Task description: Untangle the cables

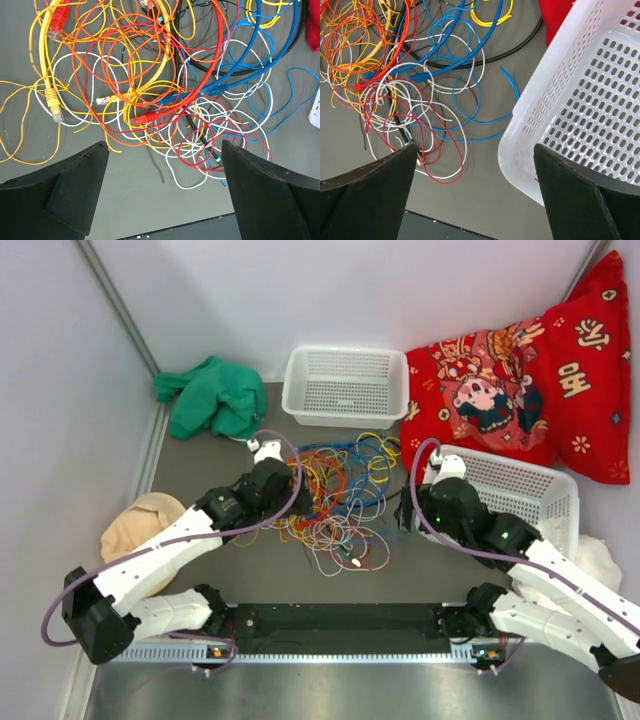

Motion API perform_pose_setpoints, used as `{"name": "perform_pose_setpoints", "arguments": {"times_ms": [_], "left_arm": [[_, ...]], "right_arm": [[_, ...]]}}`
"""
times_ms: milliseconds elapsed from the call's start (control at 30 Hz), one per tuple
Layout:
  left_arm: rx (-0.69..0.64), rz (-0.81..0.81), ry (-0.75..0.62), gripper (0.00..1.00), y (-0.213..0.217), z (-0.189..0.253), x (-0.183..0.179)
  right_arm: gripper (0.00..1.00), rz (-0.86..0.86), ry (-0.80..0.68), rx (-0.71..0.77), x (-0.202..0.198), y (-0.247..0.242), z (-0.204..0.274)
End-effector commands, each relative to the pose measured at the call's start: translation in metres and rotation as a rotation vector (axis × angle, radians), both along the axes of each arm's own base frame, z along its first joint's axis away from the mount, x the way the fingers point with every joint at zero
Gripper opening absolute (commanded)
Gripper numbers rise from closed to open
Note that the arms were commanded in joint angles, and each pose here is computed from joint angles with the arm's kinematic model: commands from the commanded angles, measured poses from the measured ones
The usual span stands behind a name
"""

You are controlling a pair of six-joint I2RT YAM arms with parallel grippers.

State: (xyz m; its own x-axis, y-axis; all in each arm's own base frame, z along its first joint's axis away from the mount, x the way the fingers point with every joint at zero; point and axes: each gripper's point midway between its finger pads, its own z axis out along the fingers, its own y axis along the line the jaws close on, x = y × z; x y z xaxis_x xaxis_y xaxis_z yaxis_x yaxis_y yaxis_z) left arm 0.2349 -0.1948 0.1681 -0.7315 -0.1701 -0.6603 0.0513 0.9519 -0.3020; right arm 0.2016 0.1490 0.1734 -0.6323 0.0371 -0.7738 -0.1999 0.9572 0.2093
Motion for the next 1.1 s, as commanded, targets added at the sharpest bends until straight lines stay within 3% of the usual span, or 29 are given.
{"name": "perform_pose_setpoints", "arguments": {"times_ms": [0, 100, 233, 300, 633, 867, 1067], "left_arm": [[-0.038, -0.038, -0.027, 0.99, -0.01, 0.003, 0.003], [-0.056, -0.106, -0.047, 0.98, -0.019, -0.002, 0.003], [-0.069, -0.169, -0.022, 0.88, -0.039, -0.012, 0.007], [-0.062, -0.19, -0.015, 0.88, -0.048, -0.01, 0.011], [0.202, -0.046, 0.067, 0.89, -0.031, -0.056, 0.05], [0.129, 0.155, 0.161, 0.89, 0.009, -0.085, 0.092], [0.159, 0.173, 0.232, 0.86, 0.014, -0.113, 0.107]], "right_arm": [[0.99, 0.03, -0.042, 0.071, 0.003, 0.014, 0.018], [0.99, 0.023, -0.041, 0.069, 0.004, 0.013, 0.019], [0.99, 0.014, -0.028, 0.061, 0.005, 0.013, 0.017], [0.99, 0.01, -0.024, 0.057, 0.004, 0.012, 0.017], [0.99, -0.011, -0.028, 0.035, -0.001, 0.0, 0.016], [0.99, -0.006, -0.033, 0.038, 0.0, 0.001, 0.016], [0.99, 0.009, -0.031, 0.023, 0.002, 0.004, 0.016]]}}
